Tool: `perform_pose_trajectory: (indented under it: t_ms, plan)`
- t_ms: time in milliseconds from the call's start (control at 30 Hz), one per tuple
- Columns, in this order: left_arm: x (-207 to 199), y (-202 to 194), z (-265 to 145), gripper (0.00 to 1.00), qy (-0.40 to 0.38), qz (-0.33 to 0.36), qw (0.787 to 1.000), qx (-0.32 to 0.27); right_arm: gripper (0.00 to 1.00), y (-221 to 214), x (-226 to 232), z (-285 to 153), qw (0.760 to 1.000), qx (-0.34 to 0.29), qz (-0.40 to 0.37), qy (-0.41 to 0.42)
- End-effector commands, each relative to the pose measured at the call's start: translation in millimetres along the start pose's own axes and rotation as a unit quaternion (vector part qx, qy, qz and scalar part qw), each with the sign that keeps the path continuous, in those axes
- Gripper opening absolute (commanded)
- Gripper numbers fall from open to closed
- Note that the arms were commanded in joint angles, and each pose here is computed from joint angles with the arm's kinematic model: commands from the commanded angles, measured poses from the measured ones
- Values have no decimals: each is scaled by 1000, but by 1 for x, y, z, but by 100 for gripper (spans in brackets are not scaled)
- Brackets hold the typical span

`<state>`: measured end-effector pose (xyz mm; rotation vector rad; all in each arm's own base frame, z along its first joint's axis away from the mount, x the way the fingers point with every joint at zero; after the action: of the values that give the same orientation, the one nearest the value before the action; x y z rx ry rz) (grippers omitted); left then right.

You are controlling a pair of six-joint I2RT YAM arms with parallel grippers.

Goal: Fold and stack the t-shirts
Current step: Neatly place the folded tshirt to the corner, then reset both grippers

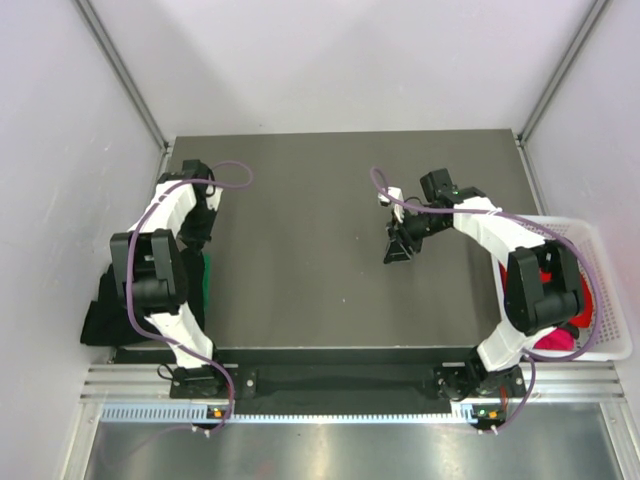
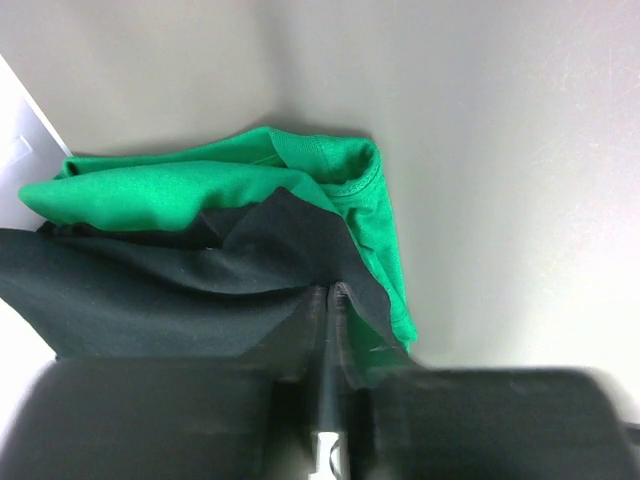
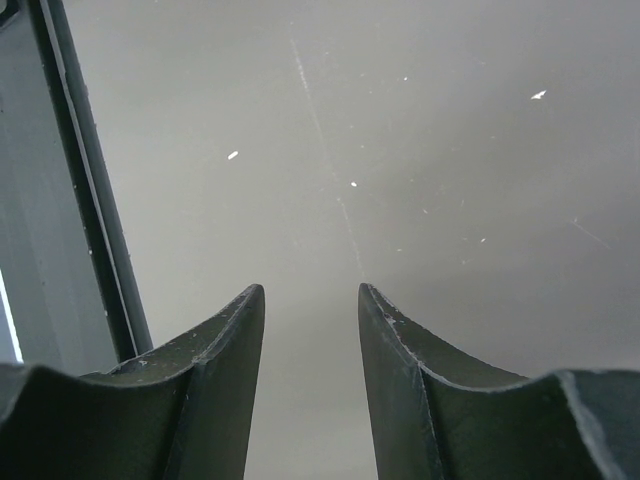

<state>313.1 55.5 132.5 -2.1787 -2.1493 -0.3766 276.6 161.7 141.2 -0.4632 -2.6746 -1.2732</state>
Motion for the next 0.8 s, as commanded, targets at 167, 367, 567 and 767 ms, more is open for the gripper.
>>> perform_pose_trajectory:
  t_ms: [167,367,567,767]
  plan:
    - [8,35,-70,46,4,-21,985,-173,44,2,3,-1,1000,-15,-10,20]
    - [-9,44,-151,99,-104,-43,931,-347,96,13,-15,-18,996,-25,11,-89]
    - [-36,36,-130,99,-188,-78,915,-347,100,25,-59,-56,941,-55,92,-321]
    - [-65,22,-123,99,-286,-81,884,-359,100,14,-76,-74,892,-22,163,-420]
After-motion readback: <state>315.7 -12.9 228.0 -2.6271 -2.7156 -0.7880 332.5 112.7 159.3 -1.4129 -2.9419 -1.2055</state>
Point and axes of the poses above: each gripper's point midway between its finger pads, its own z axis out along the fingers, its own x axis along the line the jaws close on, y = z × x, the point moved 5 cm from there along -z, back along the fingers, and after that the axes turned 7 degrees about -z, right-handed, at the moved point
